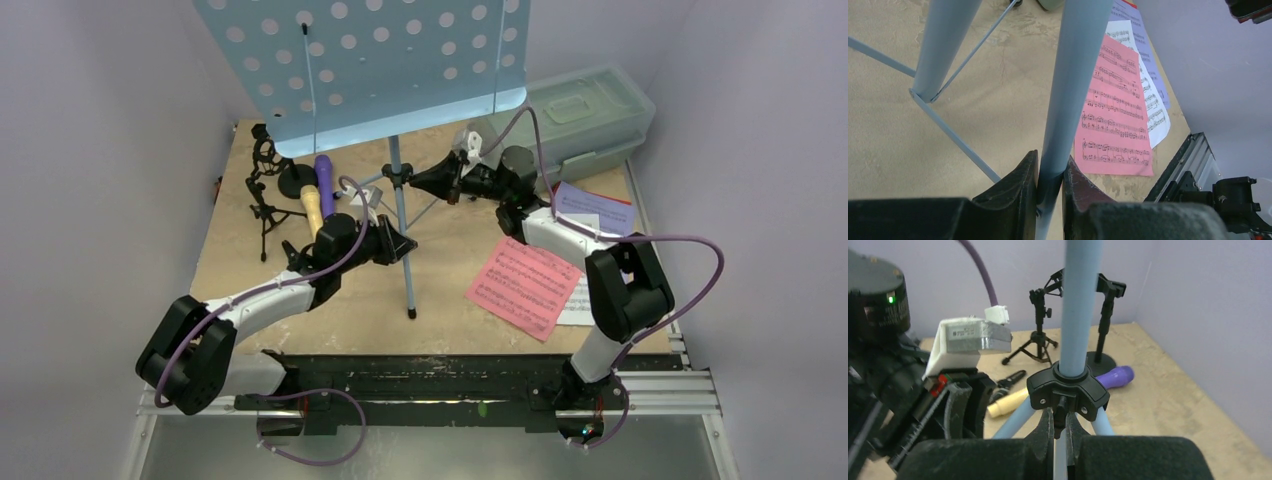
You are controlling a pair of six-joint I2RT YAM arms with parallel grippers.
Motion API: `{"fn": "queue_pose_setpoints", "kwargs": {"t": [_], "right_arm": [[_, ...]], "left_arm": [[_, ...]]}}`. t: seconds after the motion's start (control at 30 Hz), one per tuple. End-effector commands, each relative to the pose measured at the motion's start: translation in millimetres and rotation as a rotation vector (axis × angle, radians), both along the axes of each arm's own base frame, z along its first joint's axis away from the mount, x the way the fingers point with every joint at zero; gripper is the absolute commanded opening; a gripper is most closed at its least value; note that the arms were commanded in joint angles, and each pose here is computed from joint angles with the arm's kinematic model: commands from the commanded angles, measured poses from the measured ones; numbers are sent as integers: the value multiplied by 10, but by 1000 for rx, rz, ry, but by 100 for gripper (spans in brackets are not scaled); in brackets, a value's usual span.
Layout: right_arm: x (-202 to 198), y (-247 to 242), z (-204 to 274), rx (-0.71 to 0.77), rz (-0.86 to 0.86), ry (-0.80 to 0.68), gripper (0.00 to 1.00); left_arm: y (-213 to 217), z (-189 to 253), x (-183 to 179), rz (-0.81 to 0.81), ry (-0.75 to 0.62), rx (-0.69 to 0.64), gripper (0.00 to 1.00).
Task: Pack up the instrument practice props
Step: Unscrew the knob on the music stand.
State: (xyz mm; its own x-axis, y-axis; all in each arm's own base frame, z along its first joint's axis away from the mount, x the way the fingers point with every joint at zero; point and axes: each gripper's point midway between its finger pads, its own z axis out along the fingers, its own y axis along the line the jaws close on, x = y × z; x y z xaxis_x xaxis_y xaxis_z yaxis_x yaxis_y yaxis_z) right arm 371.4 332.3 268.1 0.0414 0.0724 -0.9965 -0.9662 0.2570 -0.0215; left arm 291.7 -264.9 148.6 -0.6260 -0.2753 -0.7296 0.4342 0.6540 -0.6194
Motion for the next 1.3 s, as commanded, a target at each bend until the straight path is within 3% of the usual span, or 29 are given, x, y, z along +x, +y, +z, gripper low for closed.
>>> {"fn": "queue_pose_setpoints", "kwargs": {"t": [0.0, 0.1, 0.23, 0.3, 0.47, 0.53, 0.67, 0.8, 0.9, 1.0, 1.13, 1.27], "right_arm": [[149, -105, 150, -88, -77, -436, 0], [284, -182, 42, -192, -142, -567, 0], [623, -362, -220, -479, -300, -758, 0], [649, -419, -207, -503, -339, -819, 0], [471, -512, -83, -432, -378, -792, 43], [330, -530, 3, -360, -372, -690, 56], [51, -570, 39, -265, -318, -436, 65], [-278, -570, 56, -121, -199, 17, 80], [-616, -459, 49, -38, 15, 360, 80], [-774, -409, 120, 66, 117, 613, 77], [-598, -398, 297, 232, 38, 942, 72], [-379, -338, 300, 285, -78, 1185, 71]], "left_arm": [[-113, 396, -76, -6, 33, -177, 0], [-113, 383, -80, -6, 41, -176, 0], [-121, 360, -100, -11, 56, -180, 0], [-121, 359, -109, -11, 61, -180, 0], [-105, 363, -112, -5, 62, -173, 0], [-105, 355, -115, -6, 67, -173, 0], [-102, 346, -127, -8, 66, -169, 0], [-91, 347, -133, -6, 63, -168, 0], [-93, 349, -137, -8, 62, -169, 0], [-93, 370, -137, -8, 59, -174, 0], [-80, 376, -147, -4, 57, -175, 0], [-65, 357, -160, 0, 56, -174, 0]]}}
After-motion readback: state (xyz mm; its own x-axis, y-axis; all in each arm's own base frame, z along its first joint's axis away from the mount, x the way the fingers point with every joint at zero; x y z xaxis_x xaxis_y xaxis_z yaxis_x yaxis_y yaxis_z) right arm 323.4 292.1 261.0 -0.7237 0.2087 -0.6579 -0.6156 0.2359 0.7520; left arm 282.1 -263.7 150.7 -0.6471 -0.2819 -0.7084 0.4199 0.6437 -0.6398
